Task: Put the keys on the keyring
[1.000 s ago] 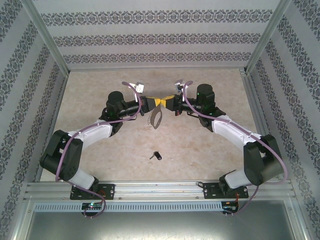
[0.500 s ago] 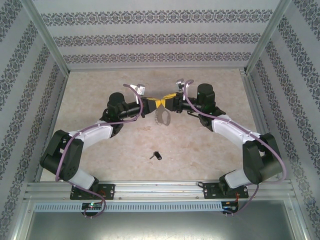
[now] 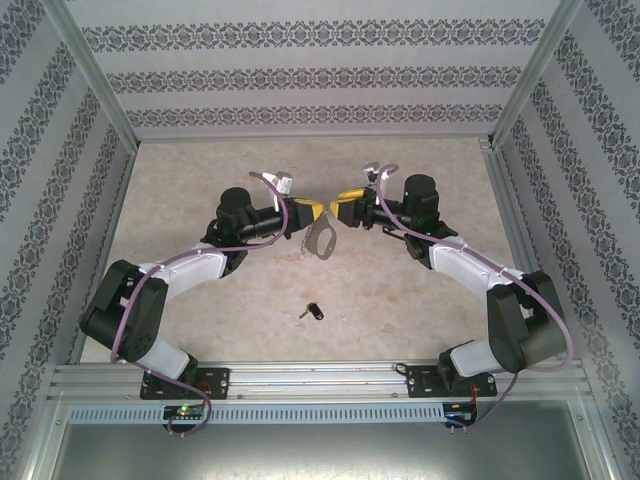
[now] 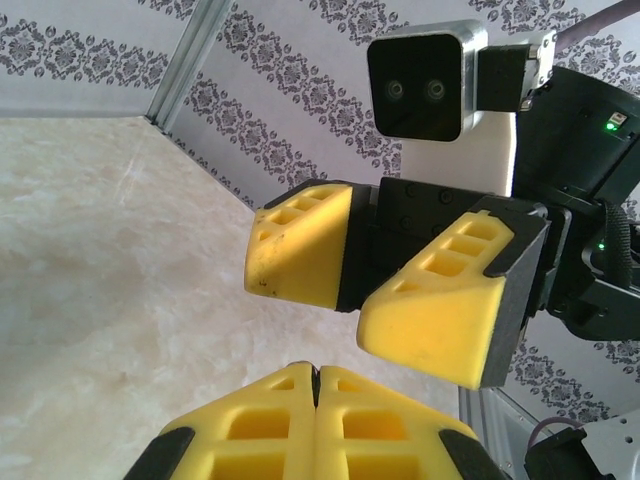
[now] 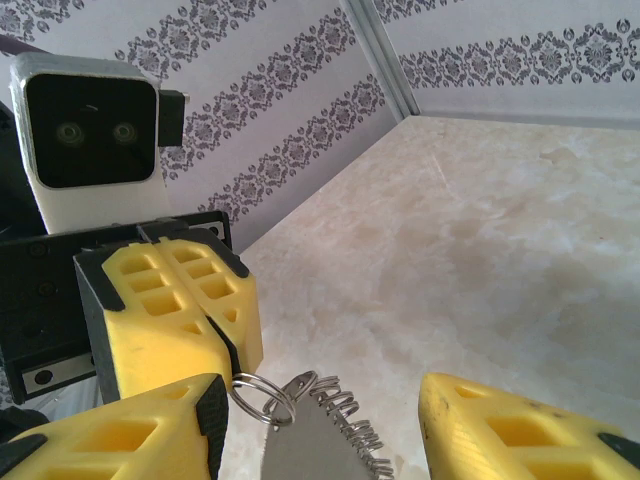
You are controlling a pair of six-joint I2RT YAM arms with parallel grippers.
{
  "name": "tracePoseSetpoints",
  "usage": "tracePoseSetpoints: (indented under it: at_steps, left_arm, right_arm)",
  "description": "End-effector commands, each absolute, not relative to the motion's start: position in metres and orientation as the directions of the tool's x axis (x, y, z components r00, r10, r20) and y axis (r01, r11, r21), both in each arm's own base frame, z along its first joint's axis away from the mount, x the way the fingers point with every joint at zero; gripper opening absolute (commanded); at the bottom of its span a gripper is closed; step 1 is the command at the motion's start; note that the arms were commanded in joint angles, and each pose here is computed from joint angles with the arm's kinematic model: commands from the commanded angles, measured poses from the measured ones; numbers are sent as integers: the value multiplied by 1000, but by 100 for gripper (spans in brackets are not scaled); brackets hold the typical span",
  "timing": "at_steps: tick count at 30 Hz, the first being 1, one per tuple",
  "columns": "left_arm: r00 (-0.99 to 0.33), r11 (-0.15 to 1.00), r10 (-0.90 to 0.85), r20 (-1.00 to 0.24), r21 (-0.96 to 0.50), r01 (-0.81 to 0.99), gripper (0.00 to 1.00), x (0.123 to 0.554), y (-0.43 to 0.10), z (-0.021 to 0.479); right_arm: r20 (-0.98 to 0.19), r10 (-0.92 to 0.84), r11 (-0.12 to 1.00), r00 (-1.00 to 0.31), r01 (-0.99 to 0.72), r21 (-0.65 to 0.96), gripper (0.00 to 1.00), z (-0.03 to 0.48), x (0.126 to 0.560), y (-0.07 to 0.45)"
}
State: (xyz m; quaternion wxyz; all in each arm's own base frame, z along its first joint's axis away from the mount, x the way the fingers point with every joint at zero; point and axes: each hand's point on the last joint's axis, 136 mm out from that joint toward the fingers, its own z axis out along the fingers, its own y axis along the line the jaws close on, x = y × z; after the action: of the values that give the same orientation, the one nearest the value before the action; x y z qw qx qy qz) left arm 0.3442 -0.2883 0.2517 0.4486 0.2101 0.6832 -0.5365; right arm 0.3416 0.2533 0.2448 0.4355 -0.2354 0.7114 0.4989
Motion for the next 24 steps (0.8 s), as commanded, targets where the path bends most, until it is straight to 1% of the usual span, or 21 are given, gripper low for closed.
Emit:
tracePoseSetpoints:
  at_steps: [1,7,14,18,21,24]
  left_arm:
    - [-478,293,-174,-861,-508,810,0,336,-295,258]
    - [-484,270,-166,-859,-512,816,0,334,-297,260]
    - [-488,254,-165,-857,-515,819,0,334,-299,262]
    - [-490,246,-165,-856,-516,820,0,334,-300,264]
    - [-489,244,-166,-856,-516,821,0,334,-301,264]
    - [-488,245,-167,-857,-516,821,0,334,-300,265]
  right_arm:
    - [-872,101,339,-480,-807,483,54,255,334,253]
    - [-867,74,279,-493,-824,493,54,256,329,258]
    - [-857,49,232,-513,-829,509,54,252,328,267]
    - [-854,35,213,-519,-831,513,52,249,325,272]
    - [-853,28,204,-520,-833,515,47,248,323,274]
    - [-853,24,196,-521,-834,515,36,248,322,274]
